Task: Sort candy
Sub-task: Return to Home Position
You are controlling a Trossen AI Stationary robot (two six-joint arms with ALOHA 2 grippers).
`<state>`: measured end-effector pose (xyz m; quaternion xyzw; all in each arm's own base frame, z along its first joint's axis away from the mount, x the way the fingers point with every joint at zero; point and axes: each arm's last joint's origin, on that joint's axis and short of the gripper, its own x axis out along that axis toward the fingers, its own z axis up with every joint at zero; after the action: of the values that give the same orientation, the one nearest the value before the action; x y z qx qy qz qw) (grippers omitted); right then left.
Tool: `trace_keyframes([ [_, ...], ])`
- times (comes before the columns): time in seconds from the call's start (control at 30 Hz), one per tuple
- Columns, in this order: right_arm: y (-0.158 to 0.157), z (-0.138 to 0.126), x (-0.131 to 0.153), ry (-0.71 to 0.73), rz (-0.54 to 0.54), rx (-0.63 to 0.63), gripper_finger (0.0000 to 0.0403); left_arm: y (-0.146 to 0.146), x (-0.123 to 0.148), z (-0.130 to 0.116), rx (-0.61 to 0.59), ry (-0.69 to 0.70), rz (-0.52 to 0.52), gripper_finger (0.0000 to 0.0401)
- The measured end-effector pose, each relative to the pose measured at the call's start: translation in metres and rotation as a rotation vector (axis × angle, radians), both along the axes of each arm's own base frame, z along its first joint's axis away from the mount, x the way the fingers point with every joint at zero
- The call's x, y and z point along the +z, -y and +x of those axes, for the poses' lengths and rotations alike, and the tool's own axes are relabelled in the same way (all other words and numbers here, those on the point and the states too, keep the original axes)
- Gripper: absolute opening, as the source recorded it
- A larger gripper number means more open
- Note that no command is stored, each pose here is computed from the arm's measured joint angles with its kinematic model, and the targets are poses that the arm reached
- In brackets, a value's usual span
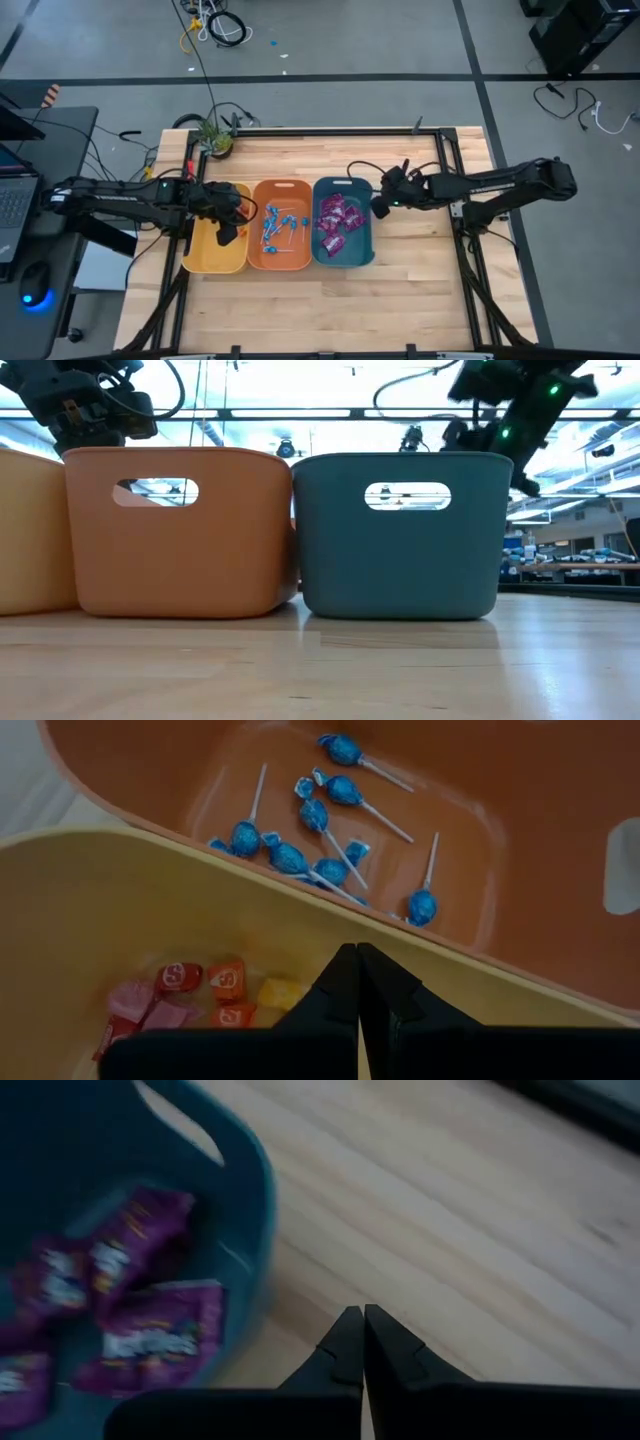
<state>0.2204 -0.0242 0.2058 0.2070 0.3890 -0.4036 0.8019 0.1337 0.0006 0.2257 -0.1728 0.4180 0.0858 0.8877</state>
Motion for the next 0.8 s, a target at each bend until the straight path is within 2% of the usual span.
trace_keyframes([
  [0.3,-0.026,-0.007,0.031,0.220,-0.109,0.072,0.0000,0.000,0.022,-0.001,0.010,0.021,0.004,0.0001],
  [0.57,-0.057,0.008,0.050,0.421,-0.172,0.291,0.0000,0.000,0.041,0.000,-0.079,0.078,0.088,0.0001],
  [0.8,-0.077,0.016,0.075,0.613,-0.292,0.460,0.0000,0.000,0.065,0.007,-0.169,0.241,0.197,0.0001],
])
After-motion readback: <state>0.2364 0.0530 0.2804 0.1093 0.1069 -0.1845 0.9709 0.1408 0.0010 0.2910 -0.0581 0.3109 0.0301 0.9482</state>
